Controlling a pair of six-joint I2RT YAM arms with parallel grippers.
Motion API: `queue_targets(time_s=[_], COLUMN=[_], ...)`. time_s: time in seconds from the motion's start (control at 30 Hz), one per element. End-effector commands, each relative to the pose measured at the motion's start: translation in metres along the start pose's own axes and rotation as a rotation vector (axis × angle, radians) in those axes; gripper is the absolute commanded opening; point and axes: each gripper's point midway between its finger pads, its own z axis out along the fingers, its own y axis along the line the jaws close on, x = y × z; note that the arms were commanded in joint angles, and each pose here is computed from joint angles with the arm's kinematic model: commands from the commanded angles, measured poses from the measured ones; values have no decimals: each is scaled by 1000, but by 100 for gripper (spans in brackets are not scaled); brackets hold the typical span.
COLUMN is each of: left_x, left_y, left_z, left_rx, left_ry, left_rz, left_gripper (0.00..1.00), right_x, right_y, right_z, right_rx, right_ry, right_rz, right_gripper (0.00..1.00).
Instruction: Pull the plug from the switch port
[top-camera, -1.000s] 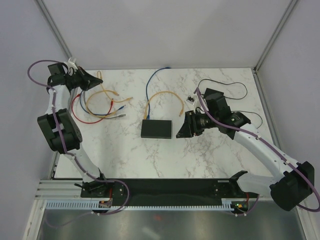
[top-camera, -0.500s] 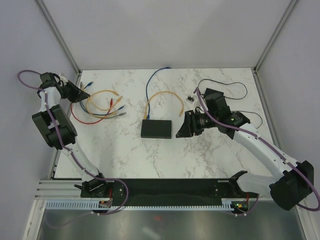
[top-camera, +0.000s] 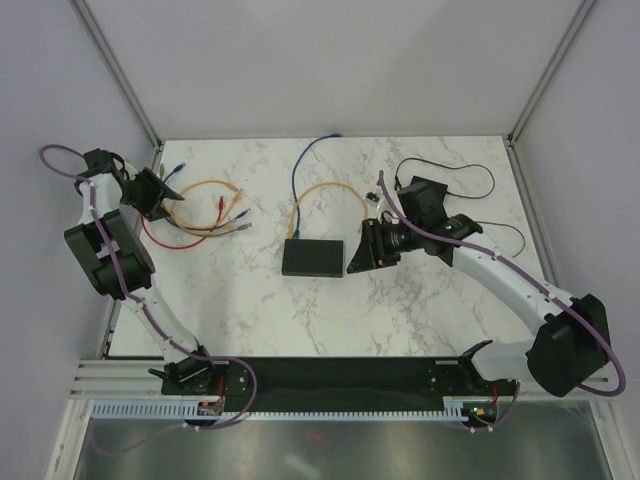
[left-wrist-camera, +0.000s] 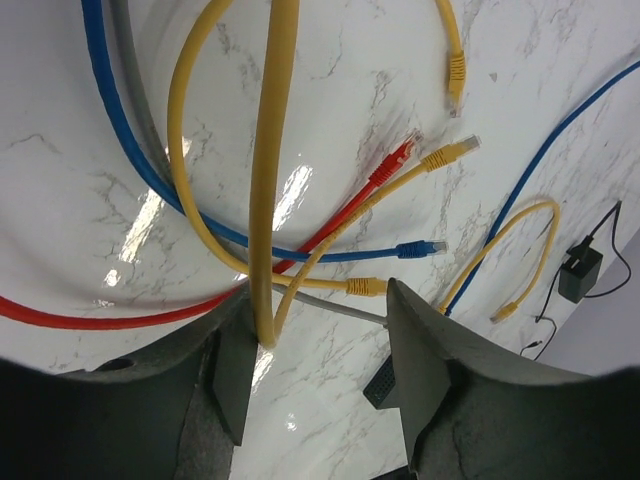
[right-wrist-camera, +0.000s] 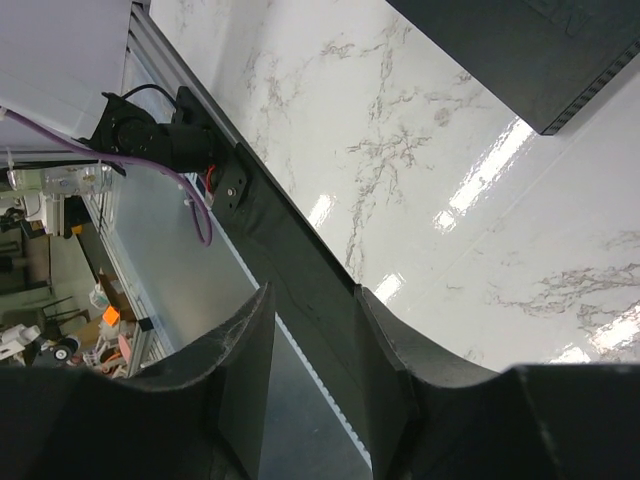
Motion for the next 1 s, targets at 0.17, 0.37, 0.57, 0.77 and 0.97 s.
queue_targets(time_s=[0.17, 0.37, 0.57, 0.77, 0.97], left_x=[11, 28, 49, 100, 151], left_y=[-11, -5, -23, -82, -132], left_z=[-47, -61, -74, -66, -48], left_rx=[-78, -228, -249, -191, -10], left_ry=[-77, -98, -129, -98, -23], left_rz=[-60, -108, -102, 54, 189], left_gripper=[64, 71, 70, 65, 54], right_x=[-25, -27, -28, -36, -41], right_y=[3, -3, -9, -16, -23], right_z=[8, 15, 23, 32, 38], right_rx=[0, 4, 14, 33, 55], right_ry=[-24, 0, 16, 24, 23], right_rz=[-3, 11, 22, 40, 60], right_gripper=[45, 44, 42, 40, 40])
